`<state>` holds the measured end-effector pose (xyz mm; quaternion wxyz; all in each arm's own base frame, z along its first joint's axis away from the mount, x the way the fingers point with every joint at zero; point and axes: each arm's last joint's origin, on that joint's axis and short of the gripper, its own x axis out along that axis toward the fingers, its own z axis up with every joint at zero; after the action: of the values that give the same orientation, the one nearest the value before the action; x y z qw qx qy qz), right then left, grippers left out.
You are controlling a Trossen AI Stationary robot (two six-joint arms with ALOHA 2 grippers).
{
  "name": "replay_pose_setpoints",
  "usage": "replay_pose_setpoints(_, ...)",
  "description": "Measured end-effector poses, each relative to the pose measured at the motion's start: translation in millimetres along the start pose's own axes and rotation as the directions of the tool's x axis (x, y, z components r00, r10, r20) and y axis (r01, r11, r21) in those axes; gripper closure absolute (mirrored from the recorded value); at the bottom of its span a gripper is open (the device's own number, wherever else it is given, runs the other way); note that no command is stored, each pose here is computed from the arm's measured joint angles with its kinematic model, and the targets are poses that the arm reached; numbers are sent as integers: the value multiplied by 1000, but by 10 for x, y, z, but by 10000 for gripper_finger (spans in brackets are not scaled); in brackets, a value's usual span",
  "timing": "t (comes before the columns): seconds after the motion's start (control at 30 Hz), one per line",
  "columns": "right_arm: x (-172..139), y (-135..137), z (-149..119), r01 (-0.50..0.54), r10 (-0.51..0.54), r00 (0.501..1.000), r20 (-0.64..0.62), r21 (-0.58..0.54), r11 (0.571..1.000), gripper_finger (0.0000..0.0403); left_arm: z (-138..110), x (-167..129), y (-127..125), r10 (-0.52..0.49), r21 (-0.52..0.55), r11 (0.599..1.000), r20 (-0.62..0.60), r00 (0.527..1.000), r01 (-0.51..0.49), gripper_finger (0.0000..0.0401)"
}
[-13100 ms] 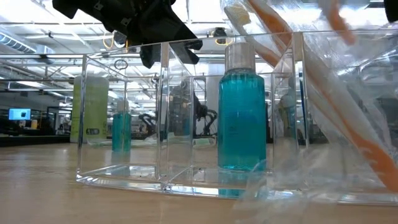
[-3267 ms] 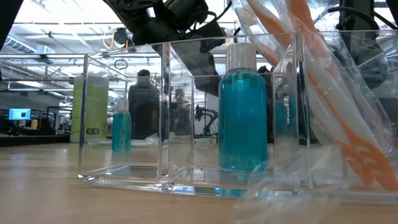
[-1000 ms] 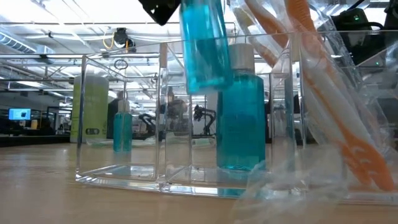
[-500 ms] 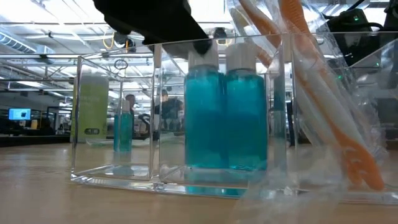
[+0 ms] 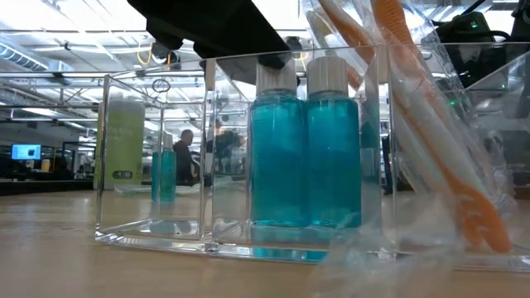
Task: Pick & Place toothbrushing station
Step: Put the mouthwash bottle into the transparent organizer
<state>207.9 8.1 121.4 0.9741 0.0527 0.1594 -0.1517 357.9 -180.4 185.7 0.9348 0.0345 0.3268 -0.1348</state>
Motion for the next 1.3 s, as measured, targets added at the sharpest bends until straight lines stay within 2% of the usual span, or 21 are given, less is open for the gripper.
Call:
replay_pose_setpoints(0.17, 0, 0, 0, 0, 0, 1000, 0, 0, 1000, 273, 0, -1, 0, 0, -17, 1000, -1, 1000, 0, 193)
replay_pose_setpoints(0.47, 0, 0, 0, 0, 0, 1000, 0, 0, 1000, 273, 35, -66, 19, -1, -1, 1000, -2, 1000, 1, 190)
replay_pose_setpoints(0.67, 0, -1, -3, 0, 0, 1000, -3, -1, 1000, 273, 162, -407, 113, 16, -8, 1000, -28, 999, -16, 190)
replay_pose_setpoints(0.77, 0, -1, -6, 0, 0, 1000, -6, -2, 1000, 273, 267, -628, 155, 32, -16, 999, 7, 999, -32, 190)
replay_pose_setpoints(0.9, 0, -2, -9, 1, -1, 1000, -9, -3, 1000, 273, 320, -900, 211, 115, -1, 993, 57, 992, -116, 190)
replay_pose_setpoints(1.03, 1, -1, -8, 1, -1, 1000, -8, -3, 1000, 273, 199, -1119, 314, 198, -24, 980, 87, 976, -196, 190)
replay_pose_setpoints(1.17, 0, -2, -10, 1, -1, 1000, -10, -3, 1000, 273, -123, -1244, 450, 305, -117, 949, 108, 946, -292, 190)
replay_pose_setpoints(1.23, 0, -1, -9, 1, -1, 1000, -9, -3, 1000, 273, -318, -1291, 522, 365, -184, 921, 107, 925, -343, 190)
replay_pose_setpoints(1.3, 1, -2, -10, 1, -1, 1000, -10, -4, 1000, 273, -486, -1337, 608, 455, -287, 864, 93, 885, -414, 190)
